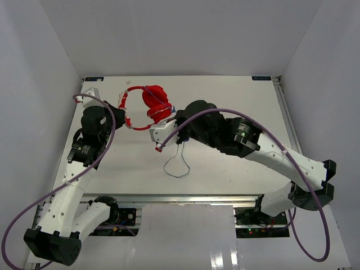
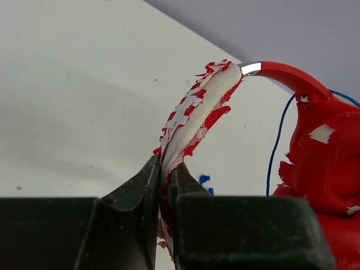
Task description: Wrap the headphones
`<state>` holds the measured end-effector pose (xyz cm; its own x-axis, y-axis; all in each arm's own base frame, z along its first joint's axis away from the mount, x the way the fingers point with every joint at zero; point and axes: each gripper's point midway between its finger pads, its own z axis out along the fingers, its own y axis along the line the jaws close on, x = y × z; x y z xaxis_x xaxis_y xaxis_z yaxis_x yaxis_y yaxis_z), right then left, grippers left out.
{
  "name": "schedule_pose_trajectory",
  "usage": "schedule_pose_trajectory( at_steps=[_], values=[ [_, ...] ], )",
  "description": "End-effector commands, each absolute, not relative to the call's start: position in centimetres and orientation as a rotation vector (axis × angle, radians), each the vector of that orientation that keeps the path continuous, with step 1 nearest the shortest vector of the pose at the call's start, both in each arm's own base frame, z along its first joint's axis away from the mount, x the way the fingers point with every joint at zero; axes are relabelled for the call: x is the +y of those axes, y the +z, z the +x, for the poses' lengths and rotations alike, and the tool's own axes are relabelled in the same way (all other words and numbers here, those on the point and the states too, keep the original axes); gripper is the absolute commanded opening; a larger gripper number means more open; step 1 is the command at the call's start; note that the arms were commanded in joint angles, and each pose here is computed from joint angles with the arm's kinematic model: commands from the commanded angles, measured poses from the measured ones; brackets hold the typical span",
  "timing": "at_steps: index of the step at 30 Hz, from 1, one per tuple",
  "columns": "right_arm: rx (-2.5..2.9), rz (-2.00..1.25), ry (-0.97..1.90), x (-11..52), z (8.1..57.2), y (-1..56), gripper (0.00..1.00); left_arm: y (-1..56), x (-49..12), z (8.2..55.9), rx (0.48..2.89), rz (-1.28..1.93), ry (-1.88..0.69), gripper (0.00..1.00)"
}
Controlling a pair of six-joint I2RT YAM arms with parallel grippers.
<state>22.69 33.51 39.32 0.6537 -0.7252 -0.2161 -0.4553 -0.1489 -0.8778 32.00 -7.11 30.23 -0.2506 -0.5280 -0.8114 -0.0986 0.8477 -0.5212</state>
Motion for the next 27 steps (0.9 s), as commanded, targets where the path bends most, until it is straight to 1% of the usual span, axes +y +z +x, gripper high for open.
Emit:
schedule_pose_trajectory(
  at_steps=[1, 13, 18, 27],
  values=[
    [0.927, -1.739, -0.412, 34.4, 24.1, 41.1, 0.08, 31.6, -8.5, 31.4, 1.761, -0.350, -0.502, 0.00],
    [0.957, -1.754, -0.416, 35.7, 25.4, 39.8, 0.09, 28.3, -9.6, 30.2, 1.845, -0.223, -0.512, 0.00],
    [0.988, -1.759, -0.385, 35.4, 26.1, 38.9, 0.11, 27.8, -11.0, 29.5, 1.862, -0.163, -0.589, 0.00],
    [1.041, -1.779, -0.269, 35.6, 27.0, 37.0, 0.13, 28.5, -13.4, 27.7, 1.852, -0.011, -0.731, 0.00]
  ],
)
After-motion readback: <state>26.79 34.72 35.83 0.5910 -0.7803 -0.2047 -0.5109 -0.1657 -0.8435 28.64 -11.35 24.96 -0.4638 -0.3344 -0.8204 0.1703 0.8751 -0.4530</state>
